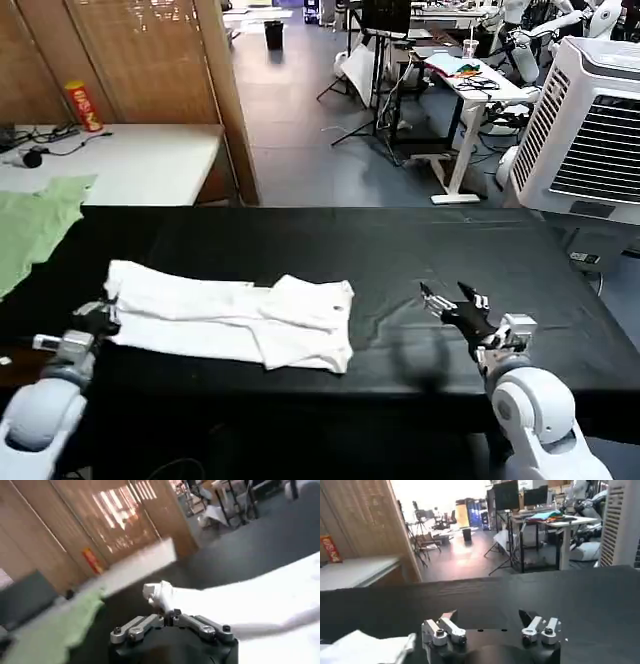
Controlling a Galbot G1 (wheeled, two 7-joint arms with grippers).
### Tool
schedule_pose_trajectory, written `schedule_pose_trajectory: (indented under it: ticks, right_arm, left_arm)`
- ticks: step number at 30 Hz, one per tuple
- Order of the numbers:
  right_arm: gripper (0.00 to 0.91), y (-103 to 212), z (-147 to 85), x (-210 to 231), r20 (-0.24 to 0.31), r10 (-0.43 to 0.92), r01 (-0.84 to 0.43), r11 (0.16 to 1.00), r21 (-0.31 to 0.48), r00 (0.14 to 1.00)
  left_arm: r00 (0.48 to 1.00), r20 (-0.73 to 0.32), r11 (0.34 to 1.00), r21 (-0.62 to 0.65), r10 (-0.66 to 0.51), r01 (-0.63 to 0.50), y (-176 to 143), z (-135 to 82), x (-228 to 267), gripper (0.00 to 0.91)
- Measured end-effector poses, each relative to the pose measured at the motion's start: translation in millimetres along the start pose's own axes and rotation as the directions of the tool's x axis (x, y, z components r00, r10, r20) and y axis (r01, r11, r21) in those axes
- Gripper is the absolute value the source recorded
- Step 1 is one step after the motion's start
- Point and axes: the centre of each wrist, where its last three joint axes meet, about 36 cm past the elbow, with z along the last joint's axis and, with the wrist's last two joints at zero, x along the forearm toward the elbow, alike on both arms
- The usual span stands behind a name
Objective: Fold and organize the clothes.
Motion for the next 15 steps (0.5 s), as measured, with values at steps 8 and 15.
schedule_pose_trajectory:
  ticks: [8,15]
  right_arm:
    - [0.878,-3.0,6.1,7.4,-0.005,0.035,-0.035,0.999,-0.005,0.999]
    - [0.878,-8.0,7.1,17.0,-0.005,0.064,-0.064,0.998,0.000,0.998]
  left_arm:
    - [0.988,0.057,0.977,0.154,0.142,-0.149,-73.8,-41.1,37.3,0.000]
    - [0.939,0.128,0.869,0.357,0.319,-0.343,-144.3,-87.8,64.0,0.000]
